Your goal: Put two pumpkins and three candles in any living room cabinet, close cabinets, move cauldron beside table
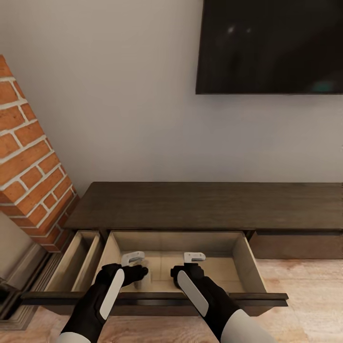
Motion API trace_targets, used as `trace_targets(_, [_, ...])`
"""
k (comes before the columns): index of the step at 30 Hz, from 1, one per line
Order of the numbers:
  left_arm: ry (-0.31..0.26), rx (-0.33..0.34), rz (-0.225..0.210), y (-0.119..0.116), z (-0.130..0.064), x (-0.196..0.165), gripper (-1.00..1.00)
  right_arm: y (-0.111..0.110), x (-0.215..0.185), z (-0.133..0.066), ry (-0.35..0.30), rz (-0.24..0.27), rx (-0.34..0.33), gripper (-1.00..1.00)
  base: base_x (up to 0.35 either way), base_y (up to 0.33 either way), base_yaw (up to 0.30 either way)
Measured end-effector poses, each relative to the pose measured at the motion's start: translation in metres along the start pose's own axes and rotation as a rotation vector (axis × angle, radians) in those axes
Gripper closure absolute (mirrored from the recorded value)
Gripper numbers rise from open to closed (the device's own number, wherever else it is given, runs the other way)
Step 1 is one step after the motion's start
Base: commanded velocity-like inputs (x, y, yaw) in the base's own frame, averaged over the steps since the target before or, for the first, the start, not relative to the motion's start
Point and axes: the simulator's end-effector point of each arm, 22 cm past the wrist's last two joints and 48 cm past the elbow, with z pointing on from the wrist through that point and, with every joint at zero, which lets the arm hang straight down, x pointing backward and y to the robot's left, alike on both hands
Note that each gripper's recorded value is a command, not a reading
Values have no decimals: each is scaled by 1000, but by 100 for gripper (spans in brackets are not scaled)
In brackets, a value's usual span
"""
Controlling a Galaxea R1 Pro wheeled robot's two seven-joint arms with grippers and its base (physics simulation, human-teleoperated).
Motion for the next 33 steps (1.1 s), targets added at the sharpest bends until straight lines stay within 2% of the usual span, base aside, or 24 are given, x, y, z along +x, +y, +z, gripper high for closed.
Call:
trace_targets(3, [-4, 1, -1, 0, -1, -2, -100, 0, 0, 0, 0, 0, 0, -100, -46, -6, 0])
trace_targets(23, [1, 5, 1, -13, -39, -25, -100, 2, -24, -36, 1, 1, -7, -100, -2, 0, 0])
trace_targets(33, [5, 7, 2, -18, -57, -35, -100, 25, -39, -57, -6, 0, -110, -100, -66, 0, 0])
